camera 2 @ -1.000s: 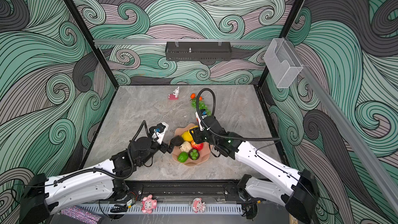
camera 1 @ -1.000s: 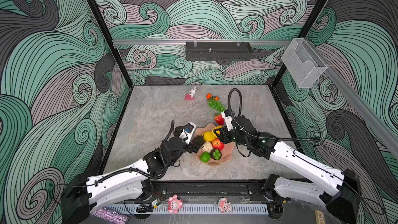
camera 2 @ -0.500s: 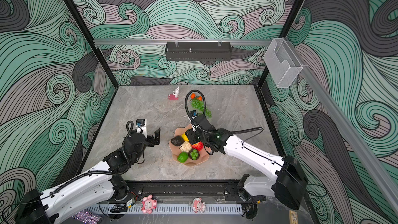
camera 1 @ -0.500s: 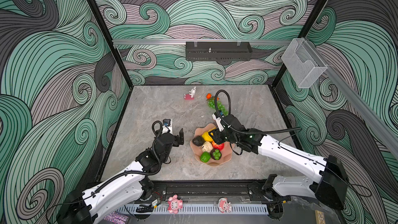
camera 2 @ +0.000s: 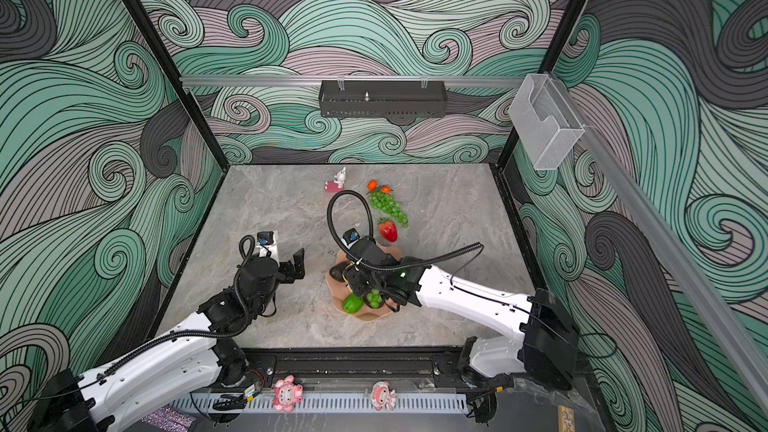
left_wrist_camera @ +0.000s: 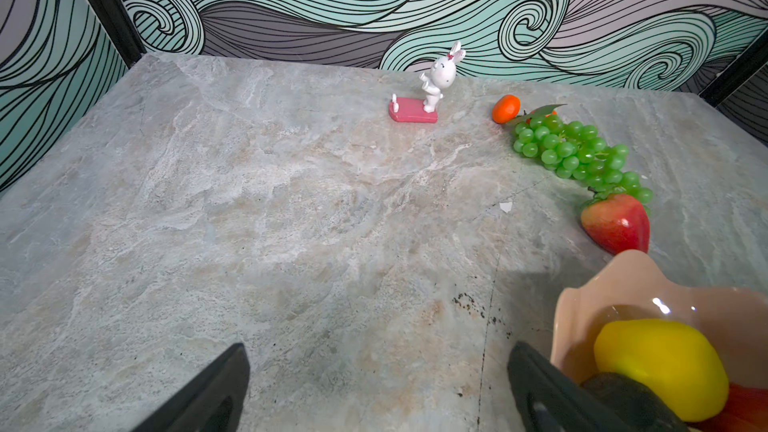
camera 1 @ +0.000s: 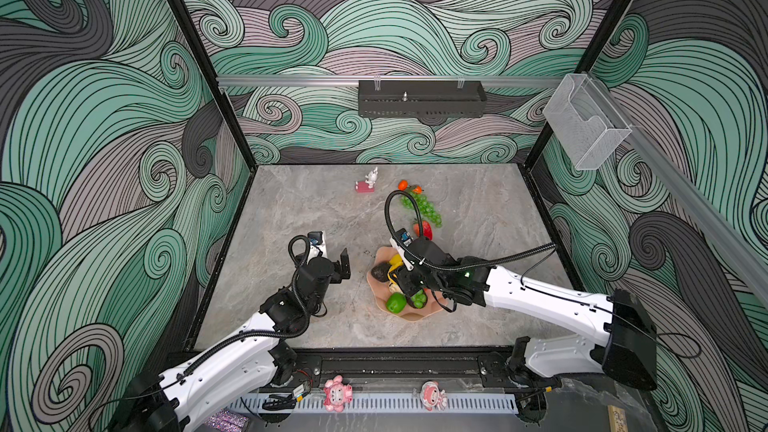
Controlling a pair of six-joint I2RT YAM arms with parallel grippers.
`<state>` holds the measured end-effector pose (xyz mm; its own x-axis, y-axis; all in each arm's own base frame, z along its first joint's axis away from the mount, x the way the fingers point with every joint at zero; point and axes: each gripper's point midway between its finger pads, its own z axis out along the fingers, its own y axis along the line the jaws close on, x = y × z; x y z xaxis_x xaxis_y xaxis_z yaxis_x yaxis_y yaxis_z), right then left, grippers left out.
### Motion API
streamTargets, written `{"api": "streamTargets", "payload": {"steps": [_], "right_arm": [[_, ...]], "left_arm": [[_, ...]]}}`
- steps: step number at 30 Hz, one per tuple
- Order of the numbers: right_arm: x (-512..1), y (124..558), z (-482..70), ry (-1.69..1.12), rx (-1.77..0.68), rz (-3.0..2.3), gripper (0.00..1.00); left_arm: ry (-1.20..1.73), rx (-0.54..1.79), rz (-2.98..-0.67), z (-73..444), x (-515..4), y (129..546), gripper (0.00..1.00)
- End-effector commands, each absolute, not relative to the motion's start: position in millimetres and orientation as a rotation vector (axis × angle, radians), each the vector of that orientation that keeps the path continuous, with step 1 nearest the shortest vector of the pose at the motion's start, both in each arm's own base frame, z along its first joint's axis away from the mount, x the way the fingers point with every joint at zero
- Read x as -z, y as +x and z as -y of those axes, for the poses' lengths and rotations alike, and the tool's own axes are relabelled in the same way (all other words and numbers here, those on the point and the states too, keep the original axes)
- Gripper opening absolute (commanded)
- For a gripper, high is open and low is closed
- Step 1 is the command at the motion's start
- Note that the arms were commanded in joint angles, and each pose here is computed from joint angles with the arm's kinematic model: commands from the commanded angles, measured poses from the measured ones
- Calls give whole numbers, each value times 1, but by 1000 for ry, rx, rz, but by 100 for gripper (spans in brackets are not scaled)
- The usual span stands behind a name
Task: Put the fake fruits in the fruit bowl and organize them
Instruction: 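Move the pear over the bowl with the right gripper while the left withdraws, then lower the yellow pear into the bowl edge nearest the robot with the right gripper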
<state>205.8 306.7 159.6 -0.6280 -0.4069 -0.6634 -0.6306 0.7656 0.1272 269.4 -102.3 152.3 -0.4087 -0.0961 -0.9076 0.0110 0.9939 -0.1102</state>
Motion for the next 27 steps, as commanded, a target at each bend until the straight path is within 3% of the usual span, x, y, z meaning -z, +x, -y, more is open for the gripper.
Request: {"api": "streamTargets", "payload": {"steps": [1,11,27], "right_arm": [[-160,202,-281,-733,-389,-2341,45],[-141,198,-224,-614,-281,-2406,47],[-100,191,-203,-559,-233,-2509,47]], "left_arm": [[-94,99,-1985,95,-153,269,99],[-84,111,-2002,99,-148,272,99],[-85,109,-2014,100,-144,273,99]]}}
